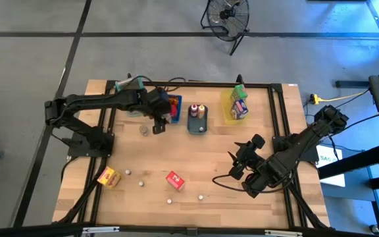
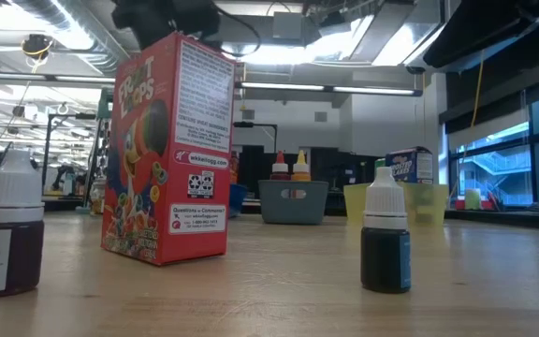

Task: Pick & Place Kitchen Items
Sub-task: Put the brown seasoning bottle into the blue bin

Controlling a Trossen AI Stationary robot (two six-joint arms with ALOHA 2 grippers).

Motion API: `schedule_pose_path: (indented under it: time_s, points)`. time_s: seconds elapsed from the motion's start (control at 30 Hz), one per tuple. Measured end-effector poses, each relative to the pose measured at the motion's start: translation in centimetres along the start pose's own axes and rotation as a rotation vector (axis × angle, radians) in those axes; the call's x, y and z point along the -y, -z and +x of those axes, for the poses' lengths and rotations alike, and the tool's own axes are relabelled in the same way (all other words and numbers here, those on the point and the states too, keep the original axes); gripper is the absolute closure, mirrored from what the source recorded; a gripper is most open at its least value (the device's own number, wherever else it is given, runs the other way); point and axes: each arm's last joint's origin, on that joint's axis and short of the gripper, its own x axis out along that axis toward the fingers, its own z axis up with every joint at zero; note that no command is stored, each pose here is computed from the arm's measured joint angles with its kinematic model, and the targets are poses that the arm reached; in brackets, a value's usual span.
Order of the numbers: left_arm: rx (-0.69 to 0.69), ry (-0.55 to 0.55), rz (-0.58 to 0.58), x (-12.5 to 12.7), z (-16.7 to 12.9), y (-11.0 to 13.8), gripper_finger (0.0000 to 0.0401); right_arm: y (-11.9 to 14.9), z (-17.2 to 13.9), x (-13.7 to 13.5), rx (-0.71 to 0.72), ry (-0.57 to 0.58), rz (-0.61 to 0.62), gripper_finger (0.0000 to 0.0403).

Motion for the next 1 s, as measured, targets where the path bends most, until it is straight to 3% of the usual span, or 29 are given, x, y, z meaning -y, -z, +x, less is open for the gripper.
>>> schedule_pose_path:
  time_s: [0.6,1.0]
  points:
    - [-0.068,-0.025,-0.035,-2.0,4.8,-0.2,0.0206,0.1,0.1,-0.1,-0.007,-0.003,-0.002,0.0185]
    - [-0.076,-0.043,-0.073,-3.1,5.2,0.0,0.0205,0.1,0.1,-0.1,-0.007,-0.003,-0.002,0.0185]
